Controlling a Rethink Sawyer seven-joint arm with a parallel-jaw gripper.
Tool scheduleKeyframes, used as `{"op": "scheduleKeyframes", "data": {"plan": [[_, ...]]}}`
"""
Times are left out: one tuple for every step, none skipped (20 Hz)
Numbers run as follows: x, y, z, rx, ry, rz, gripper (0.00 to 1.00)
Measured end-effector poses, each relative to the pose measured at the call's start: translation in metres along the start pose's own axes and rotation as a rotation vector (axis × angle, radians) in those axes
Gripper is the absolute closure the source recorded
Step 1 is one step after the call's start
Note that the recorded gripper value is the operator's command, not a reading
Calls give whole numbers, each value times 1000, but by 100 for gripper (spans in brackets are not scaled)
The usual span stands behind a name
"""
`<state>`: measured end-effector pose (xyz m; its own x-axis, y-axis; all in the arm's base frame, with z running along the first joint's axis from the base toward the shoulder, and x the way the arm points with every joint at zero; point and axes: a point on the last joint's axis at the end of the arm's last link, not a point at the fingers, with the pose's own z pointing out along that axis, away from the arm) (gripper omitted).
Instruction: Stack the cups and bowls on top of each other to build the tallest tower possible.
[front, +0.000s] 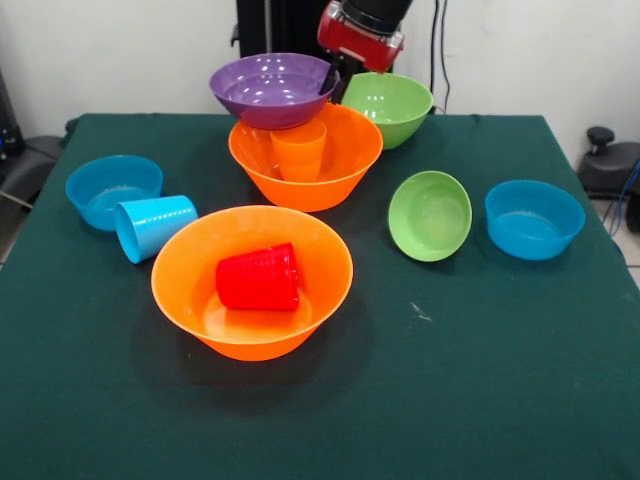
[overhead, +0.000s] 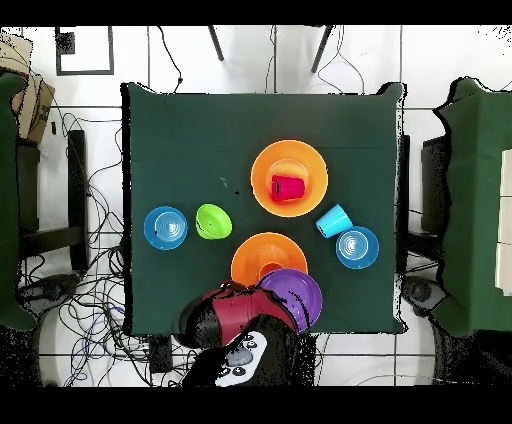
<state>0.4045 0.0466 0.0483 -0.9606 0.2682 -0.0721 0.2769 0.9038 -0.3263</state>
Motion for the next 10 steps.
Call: {"op": "scheduleKeyframes", "data": {"plan": [[0,0,0,0,0,1,100],[0,0,0,0,1,4,100],[-1,1,0,-1,1,8,100],[-1,1,0,-1,1,11,100],[-1,1,0,-1,1,13,100],[-2,2,-1,-2,1,20,100],[-2,2,-1,-3,2,24,100],[-3,2,-1,-3,2,27,100],[-3,3,-1,-4,2,31,100],[-3,3,-1,-4,2,33,100]]}}
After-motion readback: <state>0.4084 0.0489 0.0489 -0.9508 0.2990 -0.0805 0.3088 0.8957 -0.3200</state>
